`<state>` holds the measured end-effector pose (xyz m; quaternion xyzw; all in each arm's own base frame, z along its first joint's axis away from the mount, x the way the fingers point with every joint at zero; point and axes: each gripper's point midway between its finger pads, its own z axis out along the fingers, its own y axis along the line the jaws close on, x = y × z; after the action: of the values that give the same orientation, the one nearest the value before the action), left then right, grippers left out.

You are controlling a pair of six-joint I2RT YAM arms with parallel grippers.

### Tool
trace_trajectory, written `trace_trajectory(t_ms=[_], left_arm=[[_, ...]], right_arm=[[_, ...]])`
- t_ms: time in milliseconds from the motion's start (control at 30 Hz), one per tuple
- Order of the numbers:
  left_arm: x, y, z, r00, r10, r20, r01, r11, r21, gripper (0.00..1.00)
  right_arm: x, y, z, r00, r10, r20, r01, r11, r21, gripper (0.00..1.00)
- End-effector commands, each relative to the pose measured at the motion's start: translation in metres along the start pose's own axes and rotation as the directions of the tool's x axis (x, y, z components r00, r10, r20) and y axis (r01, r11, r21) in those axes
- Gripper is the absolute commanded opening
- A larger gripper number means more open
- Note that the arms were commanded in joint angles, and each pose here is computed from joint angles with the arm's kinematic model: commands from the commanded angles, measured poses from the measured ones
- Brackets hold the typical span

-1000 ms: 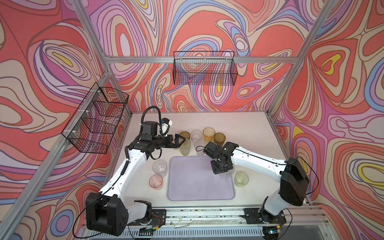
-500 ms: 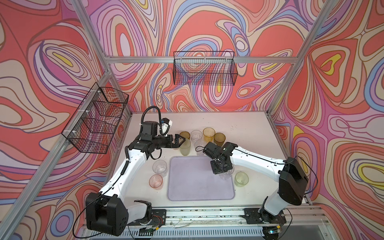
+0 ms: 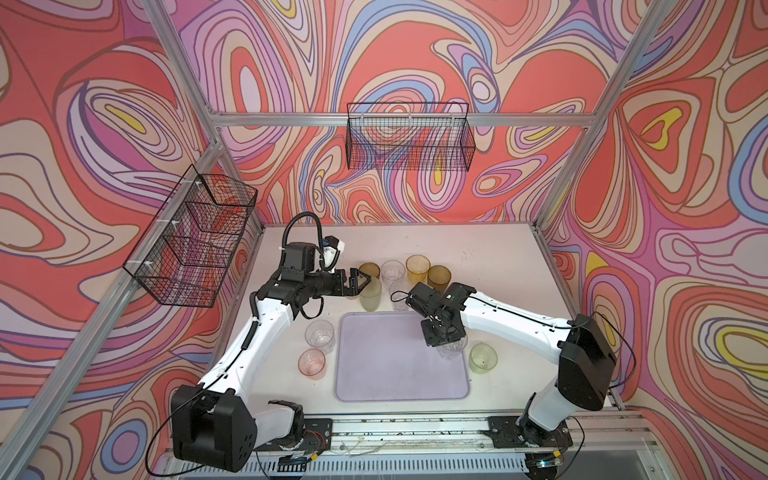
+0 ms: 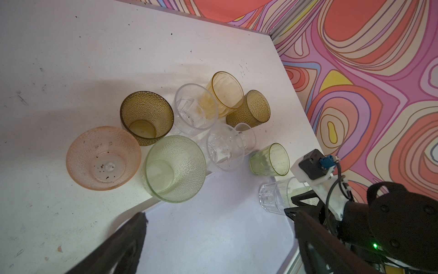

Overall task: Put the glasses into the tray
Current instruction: 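Lower the clear cup onto the tray and open the right gripper, then move the right gripper to the green textured cup and close on it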

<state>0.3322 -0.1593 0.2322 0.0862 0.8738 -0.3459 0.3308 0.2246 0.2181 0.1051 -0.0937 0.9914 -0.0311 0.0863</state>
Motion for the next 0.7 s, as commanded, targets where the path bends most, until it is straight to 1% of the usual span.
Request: trace_trajectory(t_ms=[0, 167, 233, 367, 667], left_arm=[[-0.003, -0.004, 0.002, 1.000, 0.022, 0.003, -0.022, 1.000, 0.009, 1.00], [-0.002, -0.003, 0.001, 1.000, 0.024, 0.001, -0.024, 1.000, 0.002, 1.00], [-0.002, -0.002, 0.001, 1.000, 0.024, -0.001, -0.024, 1.000, -0.003, 1.00], [-0.002, -0.001, 0.002, 1.000, 0.026, -0.001, -0.026, 1.000, -0.005, 1.00], [-0.002, -0.002, 0.000, 1.000, 0.029, -0.001, -0.029, 1.000, -0.010, 1.00]], right_arm=[[-0.005, 0.001, -0.017, 1.000, 0.000, 0.031, 0.001, 1.000, -0.015, 0.36], [-0.006, -0.003, -0.038, 0.999, 0.014, 0.049, -0.012, 0.999, -0.031, 0.39], [-0.003, -0.005, -0.047, 0.999, 0.017, 0.049, -0.015, 0.999, -0.039, 0.41], [0.005, -0.016, -0.059, 0.998, 0.033, 0.053, -0.031, 0.999, -0.034, 0.42], [0.038, -0.044, -0.070, 0.996, 0.083, 0.021, -0.082, 0.997, -0.012, 0.41]])
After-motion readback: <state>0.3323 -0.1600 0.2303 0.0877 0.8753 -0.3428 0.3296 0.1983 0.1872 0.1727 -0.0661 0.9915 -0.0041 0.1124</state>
